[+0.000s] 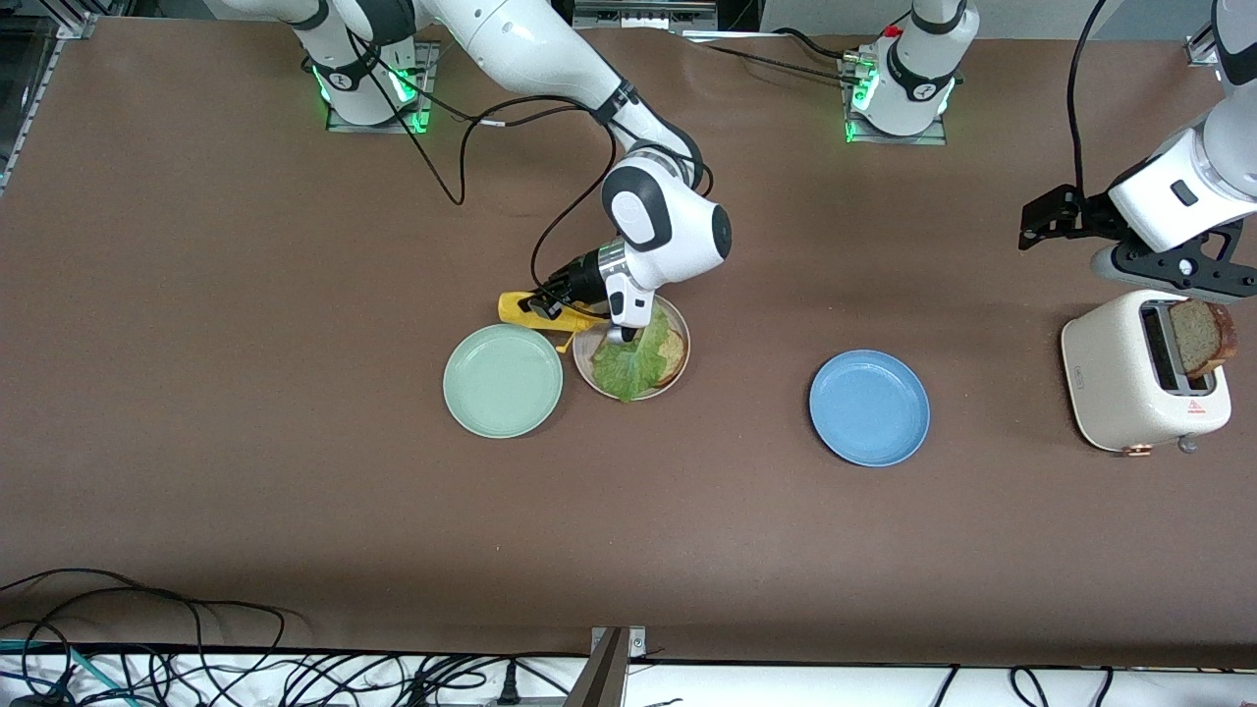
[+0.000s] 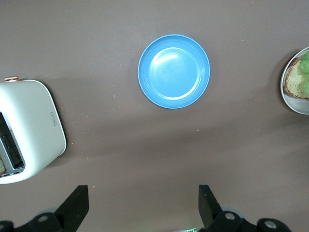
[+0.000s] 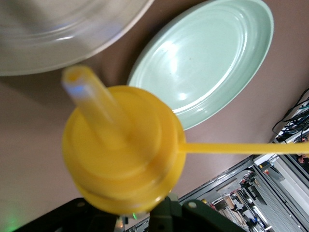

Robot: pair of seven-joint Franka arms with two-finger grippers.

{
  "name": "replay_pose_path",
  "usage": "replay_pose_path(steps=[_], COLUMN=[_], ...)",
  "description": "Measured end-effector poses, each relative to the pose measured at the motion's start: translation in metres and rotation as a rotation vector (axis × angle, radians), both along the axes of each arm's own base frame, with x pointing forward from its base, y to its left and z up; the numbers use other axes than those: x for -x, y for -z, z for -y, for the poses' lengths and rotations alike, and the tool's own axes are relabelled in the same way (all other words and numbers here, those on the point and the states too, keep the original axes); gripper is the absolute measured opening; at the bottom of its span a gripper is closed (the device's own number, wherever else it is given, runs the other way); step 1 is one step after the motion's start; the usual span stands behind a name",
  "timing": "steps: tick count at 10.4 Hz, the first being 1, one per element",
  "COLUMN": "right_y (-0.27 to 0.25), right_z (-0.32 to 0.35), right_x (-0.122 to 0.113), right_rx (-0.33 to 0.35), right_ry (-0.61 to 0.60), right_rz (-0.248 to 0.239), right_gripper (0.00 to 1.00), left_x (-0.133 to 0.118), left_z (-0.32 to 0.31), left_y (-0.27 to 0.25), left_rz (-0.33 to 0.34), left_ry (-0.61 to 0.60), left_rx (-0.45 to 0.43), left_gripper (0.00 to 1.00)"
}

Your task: Make sandwich on beige plate with both arms

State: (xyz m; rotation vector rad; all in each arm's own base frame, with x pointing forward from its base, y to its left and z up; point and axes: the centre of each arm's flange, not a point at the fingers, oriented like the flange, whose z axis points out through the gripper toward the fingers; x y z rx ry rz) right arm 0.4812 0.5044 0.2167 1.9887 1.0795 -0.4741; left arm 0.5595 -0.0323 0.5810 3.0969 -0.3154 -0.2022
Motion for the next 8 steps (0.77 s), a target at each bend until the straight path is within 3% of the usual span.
replay_pose_path(steps=[2,6,8], right_y=[-0.032,-0.13,-0.156], right_z=[0.009,0.079,0.125], right_x=[-0.021,-0.084,-0.102], right_rx=[-0.078,-0.325,-0.456], right_ry=[0.054,0.173,0.215], right_rz=[0.008,-0.003,-0.02], right_gripper=[0.18,0.18,0.18], left_x=[0.0,0.0,0.0], left_z=[0.0,-0.002,-0.003], left_y=[0.0,-0.002,-0.005], left_rz=[0.001,0.002,0.007], left_ry=[0.0,-0.003,-0.005], left_rx=[0.0,0.0,0.0], left_gripper=[1.0,1.0,1.0])
